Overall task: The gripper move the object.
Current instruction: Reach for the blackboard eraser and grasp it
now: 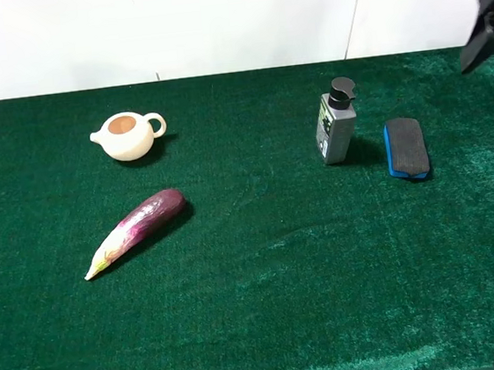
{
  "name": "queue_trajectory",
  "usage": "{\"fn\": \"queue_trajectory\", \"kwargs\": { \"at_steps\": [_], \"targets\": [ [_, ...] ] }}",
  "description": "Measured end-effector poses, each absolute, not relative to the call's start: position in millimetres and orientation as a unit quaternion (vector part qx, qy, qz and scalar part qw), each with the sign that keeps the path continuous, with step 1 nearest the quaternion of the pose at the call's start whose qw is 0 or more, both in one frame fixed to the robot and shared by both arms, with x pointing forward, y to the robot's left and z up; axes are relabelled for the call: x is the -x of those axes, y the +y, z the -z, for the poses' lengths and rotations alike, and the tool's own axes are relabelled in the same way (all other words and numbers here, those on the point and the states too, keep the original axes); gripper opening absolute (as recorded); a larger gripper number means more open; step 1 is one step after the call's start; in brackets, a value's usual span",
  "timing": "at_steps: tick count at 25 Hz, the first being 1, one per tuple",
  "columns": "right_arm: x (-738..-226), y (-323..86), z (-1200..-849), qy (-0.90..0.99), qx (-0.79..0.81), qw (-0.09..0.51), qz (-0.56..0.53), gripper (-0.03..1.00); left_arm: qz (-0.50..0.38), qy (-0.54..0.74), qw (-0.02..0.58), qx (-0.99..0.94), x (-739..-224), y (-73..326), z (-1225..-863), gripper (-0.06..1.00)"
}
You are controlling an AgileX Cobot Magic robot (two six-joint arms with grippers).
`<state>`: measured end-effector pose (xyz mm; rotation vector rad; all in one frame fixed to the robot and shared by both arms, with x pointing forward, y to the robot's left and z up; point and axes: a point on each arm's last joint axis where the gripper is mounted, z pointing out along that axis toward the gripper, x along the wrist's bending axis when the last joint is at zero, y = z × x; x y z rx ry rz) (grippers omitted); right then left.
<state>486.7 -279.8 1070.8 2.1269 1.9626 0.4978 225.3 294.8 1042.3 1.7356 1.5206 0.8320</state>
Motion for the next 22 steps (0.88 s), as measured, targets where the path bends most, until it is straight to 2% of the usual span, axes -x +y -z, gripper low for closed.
{"fn": "queue_trajectory", "kwargs": {
  "at_steps": [13, 22],
  "targets": [
    [-546.0, -277.4, -997.0, 0.667, -0.727, 0.085, -0.141, 0.69, -0.319, 0.584, 0.338, -0.666, -225.3, 294.8, -1042.3, 0.97],
    [-564.1, -276.9, -963.9, 0.673, -0.722, 0.085, -0.134, 0.69, -0.319, 0.584, 0.338, -0.666, -225.3, 294.8, -1042.3, 0.97]
  ]
}}
